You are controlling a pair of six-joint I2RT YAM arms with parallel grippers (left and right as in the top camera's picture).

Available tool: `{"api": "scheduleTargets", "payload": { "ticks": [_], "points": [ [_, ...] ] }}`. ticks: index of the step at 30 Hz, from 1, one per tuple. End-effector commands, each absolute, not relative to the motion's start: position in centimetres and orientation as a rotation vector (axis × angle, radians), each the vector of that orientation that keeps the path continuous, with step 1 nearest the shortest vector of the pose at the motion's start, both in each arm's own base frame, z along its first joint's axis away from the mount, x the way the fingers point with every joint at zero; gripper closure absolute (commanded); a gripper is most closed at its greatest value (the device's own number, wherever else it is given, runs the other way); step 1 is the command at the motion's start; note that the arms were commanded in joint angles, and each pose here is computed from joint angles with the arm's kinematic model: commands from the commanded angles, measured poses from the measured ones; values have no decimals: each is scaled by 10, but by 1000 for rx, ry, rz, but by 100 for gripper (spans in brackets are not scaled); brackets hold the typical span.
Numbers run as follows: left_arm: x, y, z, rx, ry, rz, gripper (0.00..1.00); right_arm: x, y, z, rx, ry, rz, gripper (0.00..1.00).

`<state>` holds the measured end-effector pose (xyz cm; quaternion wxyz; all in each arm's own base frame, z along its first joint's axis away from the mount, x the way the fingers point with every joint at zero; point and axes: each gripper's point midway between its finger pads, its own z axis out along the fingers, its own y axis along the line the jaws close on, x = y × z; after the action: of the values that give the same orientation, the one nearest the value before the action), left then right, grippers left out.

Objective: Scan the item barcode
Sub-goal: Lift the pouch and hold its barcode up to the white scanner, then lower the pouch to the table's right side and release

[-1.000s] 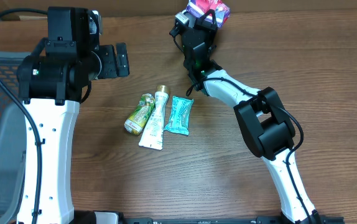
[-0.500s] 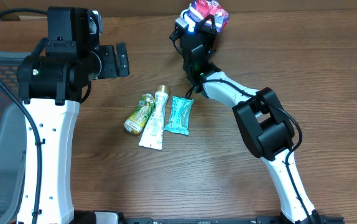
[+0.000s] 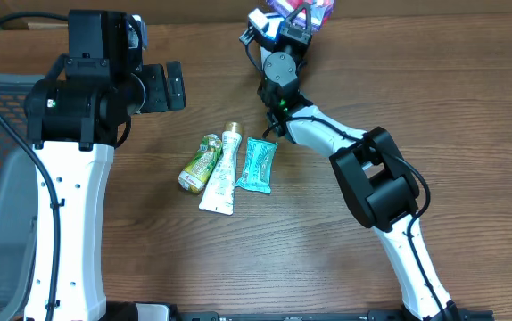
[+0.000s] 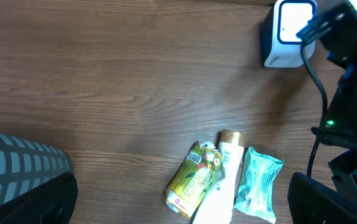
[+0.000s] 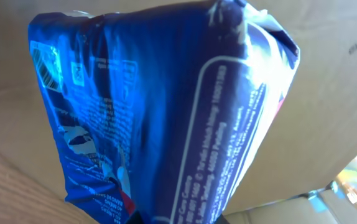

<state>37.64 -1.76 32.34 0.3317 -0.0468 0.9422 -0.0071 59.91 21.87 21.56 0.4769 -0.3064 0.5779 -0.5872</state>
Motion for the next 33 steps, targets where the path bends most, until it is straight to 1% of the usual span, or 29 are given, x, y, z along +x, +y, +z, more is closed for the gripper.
{"api": "scheduleTargets", "payload": {
  "ticks": [1,5,11,13,15,18,22,24,25,27,28,30,33],
  "points": [
    [379,-14,325,-110,2456,6,1,588,215,258,-687,1396,-1446,96],
    [379,-14,325,-110,2456,6,0,586,215,269,-671,1389,-1439,96],
    [379,-14,325,-110,2456,6,0,586,215,264,-692,1404,-1449,96],
    [379,-14,325,-110,2456,6,1,585,216,268,-659,1408,-1414,96],
    [379,-14,325,-110,2456,6,0,582,216,278,-605,1427,-1356,96],
    [379,-14,325,-110,2456,6,0,577,211,292,-627,1489,-1321,96],
    [379,-14,325,-110,2456,6,0,554,198,332,-575,1596,-1143,96],
    [379,-14,325,-110,2456,6,0,538,193,351,-538,1636,-1023,96],
    [379,-14,325,-110,2456,6,0,524,193,363,-505,1667,-893,96],
    [379,-14,325,-110,2456,6,0,503,194,374,-452,1726,-672,96],
    [379,-14,325,-110,2456,6,0,488,197,378,-411,1769,-513,96],
    [379,-14,325,-110,2456,6,1,457,197,378,-287,1898,-138,96],
    [379,-14,325,-110,2456,6,1,423,195,360,-175,2097,239,96]
  ]
}}
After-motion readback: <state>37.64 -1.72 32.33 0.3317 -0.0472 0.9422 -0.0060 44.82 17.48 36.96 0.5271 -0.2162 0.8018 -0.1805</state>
